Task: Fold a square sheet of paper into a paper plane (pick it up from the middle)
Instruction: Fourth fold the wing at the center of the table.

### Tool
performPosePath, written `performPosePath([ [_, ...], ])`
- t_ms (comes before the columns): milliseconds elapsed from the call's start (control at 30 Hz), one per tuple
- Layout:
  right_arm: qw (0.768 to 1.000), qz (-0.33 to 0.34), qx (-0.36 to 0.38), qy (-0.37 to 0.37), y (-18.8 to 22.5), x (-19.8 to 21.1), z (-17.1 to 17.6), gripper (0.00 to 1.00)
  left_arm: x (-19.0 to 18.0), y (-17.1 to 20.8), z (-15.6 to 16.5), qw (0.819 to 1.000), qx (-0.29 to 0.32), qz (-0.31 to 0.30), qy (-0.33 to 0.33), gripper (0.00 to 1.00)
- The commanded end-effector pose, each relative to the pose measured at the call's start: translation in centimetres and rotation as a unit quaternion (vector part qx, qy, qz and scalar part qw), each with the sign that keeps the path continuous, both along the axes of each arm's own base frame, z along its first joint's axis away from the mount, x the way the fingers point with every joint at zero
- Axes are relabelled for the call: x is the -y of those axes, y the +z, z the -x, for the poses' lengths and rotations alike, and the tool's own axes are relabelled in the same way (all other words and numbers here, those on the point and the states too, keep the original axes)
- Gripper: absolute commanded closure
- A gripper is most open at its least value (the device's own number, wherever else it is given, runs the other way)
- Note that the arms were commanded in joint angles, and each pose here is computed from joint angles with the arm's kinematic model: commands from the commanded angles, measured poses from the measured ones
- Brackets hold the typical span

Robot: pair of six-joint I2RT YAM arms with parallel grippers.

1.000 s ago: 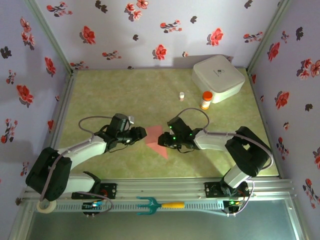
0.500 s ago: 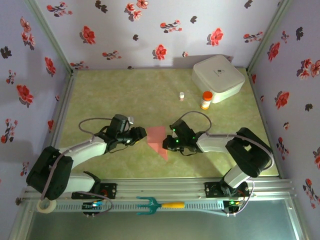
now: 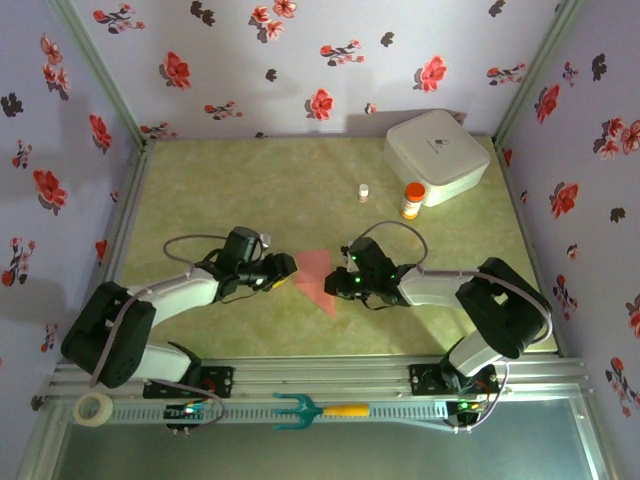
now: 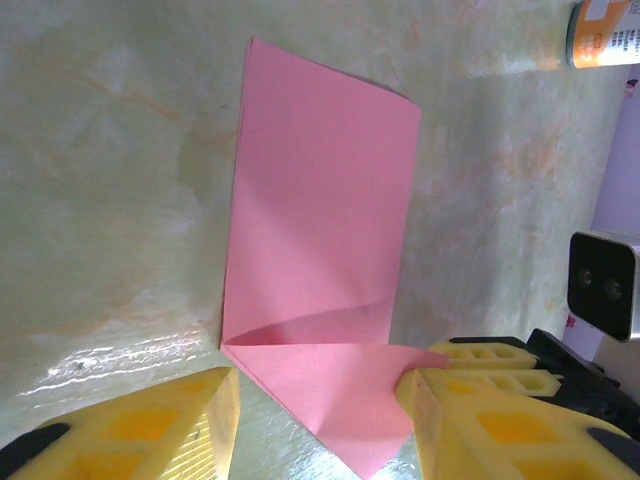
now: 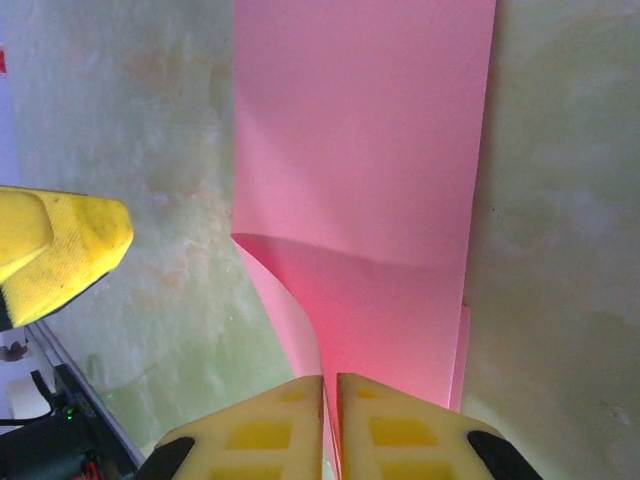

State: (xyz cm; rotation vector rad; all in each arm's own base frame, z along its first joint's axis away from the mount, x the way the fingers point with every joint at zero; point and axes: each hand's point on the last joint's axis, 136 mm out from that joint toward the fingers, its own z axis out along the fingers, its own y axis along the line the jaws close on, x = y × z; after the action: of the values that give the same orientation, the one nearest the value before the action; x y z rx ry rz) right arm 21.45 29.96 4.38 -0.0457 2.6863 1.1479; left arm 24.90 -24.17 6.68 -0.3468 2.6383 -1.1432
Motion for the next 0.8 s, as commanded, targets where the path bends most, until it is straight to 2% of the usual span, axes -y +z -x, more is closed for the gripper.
performPosePath([
  [0, 1.0, -0.023, 0.013, 0.004, 1.0, 0.0, -0.1, 0.86, 0.6, 0.8, -0.9, 1.0, 0.004, 0.014, -0.007, 0.5],
  [67, 1.0, -0.024, 0.007, 0.007, 0.8, 0.0, -0.1, 0.85, 0.7, 0.6, -1.0, 1.0, 0.0, 0.015, -0.009, 0.5],
  [133, 1.0, -0.026, 0.004, 0.008, 0.9, 0.0, -0.1, 0.79, 0.8, 0.6, -1.1, 1.0, -0.002, 0.016, -0.012, 0.5],
  [367, 1.0, -0.018, -0.001, 0.016, 0.7, 0.6, 0.1, 0.77, 1.0, 0.2, -1.2, 1.0, -0.007, 0.018, -0.014, 0.5],
  [500, 1.0, -0.015, 0.0, 0.016, 0.7, 1.0, 0.2, 0.81, 0.9, -0.1, -1.1, 1.0, -0.011, 0.016, -0.016, 0.5],
  [667, 0.999, -0.026, 0.007, 0.021, 1.4, 1.1, 0.1, 0.92, 0.7, -0.4, -1.5, 1.0, -0.016, 0.02, -0.015, 0.49],
  [767, 0.999, -0.035, 0.013, 0.026, 1.9, 1.1, 0.0, 0.93, 0.8, -0.3, -1.8, 0.999, -0.017, 0.027, -0.018, 0.49],
])
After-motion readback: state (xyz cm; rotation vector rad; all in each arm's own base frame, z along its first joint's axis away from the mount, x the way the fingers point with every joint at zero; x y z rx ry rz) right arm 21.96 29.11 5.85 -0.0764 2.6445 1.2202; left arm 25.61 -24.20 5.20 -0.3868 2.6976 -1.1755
